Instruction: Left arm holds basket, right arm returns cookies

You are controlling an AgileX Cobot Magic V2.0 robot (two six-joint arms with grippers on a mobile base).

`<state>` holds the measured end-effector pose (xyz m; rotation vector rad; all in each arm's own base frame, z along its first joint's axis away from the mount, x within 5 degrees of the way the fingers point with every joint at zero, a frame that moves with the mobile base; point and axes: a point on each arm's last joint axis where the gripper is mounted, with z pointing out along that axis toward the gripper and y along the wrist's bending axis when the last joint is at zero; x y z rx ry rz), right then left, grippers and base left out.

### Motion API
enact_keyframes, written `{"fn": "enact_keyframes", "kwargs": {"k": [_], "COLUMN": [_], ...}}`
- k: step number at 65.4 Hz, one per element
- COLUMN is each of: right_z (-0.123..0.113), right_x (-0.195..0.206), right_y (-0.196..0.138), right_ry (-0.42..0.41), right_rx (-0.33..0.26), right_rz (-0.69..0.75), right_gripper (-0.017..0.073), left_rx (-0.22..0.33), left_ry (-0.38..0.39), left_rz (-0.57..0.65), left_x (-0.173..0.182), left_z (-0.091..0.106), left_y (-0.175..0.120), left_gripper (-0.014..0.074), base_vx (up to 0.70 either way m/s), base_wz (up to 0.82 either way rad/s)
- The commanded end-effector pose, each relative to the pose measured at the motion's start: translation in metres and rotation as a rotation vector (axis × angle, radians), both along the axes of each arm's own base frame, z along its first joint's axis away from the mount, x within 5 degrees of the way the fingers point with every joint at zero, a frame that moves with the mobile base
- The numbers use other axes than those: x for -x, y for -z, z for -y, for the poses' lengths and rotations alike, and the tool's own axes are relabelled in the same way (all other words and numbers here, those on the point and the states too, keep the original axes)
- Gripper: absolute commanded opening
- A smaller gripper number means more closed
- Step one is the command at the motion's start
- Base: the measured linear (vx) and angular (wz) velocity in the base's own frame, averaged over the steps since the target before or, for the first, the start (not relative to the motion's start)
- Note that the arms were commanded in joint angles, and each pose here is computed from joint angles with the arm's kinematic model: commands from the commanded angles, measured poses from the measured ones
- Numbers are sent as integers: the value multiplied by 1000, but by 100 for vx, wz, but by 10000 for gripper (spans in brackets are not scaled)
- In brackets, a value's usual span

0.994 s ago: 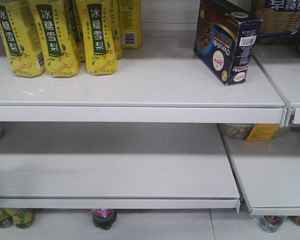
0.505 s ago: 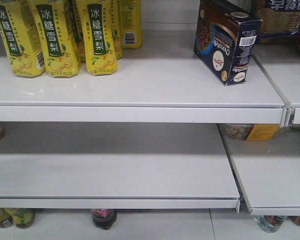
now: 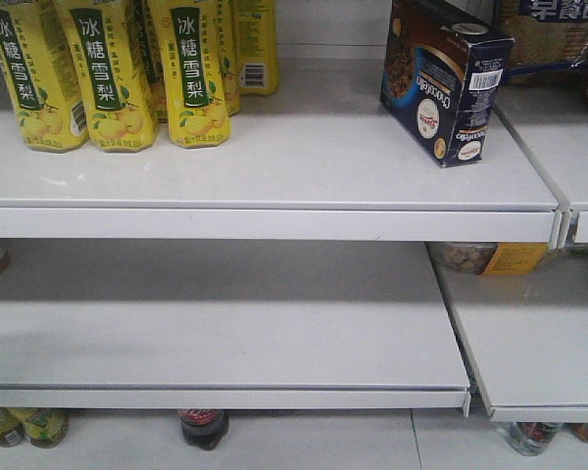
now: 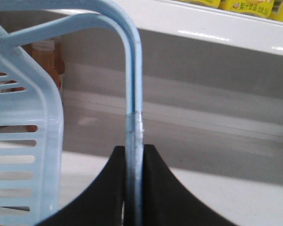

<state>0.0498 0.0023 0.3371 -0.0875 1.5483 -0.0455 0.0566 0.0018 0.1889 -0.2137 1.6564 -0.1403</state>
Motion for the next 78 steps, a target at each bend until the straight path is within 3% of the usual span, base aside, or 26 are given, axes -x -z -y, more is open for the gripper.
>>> {"fn": "enact_keyframes", "kwargs": {"k": [1, 20, 39, 52, 55, 78], "right_z": [1, 1, 1, 1, 1, 1], "right_x": [1, 1, 1, 1, 1, 1], "right_y": [-13, -14, -14, -14, -14, -14], "right_ry": [13, 13, 13, 13, 13, 13], "right_rx": [8, 8, 8, 8, 8, 8], "right_rz": [84, 85, 85, 85, 85, 85], "right_gripper": [-6, -6, -6, -6, -6, -6], "left_rx": [-28, -27, -65, -240, -257, -265], "left_ry": [-3, -1, -1, 8, 8, -2], "left_rz": [163, 124, 49, 79, 90, 169], "left_x": [2, 2, 2, 2, 2, 2], "left_z": [0, 0, 0, 0, 0, 0], "left_y": [-20, -16, -10, -13, -14, -22], "left_gripper": [0, 0, 0, 0, 0, 0], "base_vx": [0, 0, 0, 0, 0, 0], "base_wz": [0, 0, 0, 0, 0, 0]}}
